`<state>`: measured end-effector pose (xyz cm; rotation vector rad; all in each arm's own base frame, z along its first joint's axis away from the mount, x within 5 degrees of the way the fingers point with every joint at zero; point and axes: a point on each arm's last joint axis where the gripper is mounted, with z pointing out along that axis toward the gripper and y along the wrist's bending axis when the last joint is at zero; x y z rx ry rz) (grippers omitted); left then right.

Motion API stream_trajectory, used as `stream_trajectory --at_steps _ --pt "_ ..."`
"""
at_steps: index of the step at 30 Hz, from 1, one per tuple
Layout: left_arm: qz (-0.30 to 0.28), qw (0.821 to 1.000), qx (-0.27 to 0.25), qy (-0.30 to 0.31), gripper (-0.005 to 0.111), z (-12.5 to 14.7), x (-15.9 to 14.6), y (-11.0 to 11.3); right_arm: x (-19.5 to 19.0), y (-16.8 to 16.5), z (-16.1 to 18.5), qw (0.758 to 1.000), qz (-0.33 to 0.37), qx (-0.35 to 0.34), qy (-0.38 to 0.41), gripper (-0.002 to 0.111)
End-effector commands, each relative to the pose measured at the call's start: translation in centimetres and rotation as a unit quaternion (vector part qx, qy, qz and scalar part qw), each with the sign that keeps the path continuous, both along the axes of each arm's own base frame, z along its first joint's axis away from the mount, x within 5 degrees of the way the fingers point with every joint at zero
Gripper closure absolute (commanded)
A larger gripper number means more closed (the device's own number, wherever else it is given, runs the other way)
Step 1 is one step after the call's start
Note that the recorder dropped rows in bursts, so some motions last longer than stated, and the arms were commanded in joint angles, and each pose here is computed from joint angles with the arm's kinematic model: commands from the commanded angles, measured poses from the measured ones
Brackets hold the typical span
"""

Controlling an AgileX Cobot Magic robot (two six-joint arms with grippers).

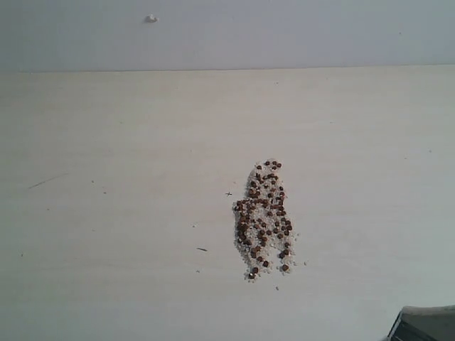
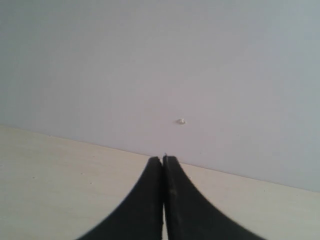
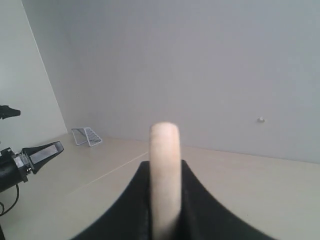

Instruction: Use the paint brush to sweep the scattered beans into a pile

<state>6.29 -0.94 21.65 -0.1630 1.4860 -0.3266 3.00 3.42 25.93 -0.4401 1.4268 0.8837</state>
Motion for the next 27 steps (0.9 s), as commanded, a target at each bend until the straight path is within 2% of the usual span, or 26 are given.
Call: stream_trajectory --at_steps 1,7,14,22,27 --pt "-0.001 1.000 -0.003 -0.002 0.107 -0.1 0.0 0.0 0.0 0.0 -0.1 1.000 -0.002 0.001 0.000 0.108" --pt "-0.001 1.000 -0.003 -0.002 0.107 -0.1 0.0 0.0 0.6 0.3 -1.1 0.998 -0.016 0.033 -0.050 0.108" --pt "-0.001 1.000 -0.003 -0.002 0.107 -0.1 0.0 0.0 1.7 1.0 -2.0 0.992 -0.049 0.027 -0.115 0.108" --pt "-0.001 1.000 -0.003 -0.002 0.107 -0.1 0.0 0.0 3.5 2.3 -2.4 0.995 -0.065 0.005 -0.075 0.108" --pt "-0.001 1.000 -0.003 -0.002 0.107 -0.1 0.0 0.0 5.1 3.9 -2.3 0.994 -0.073 -0.059 -0.051 0.108"
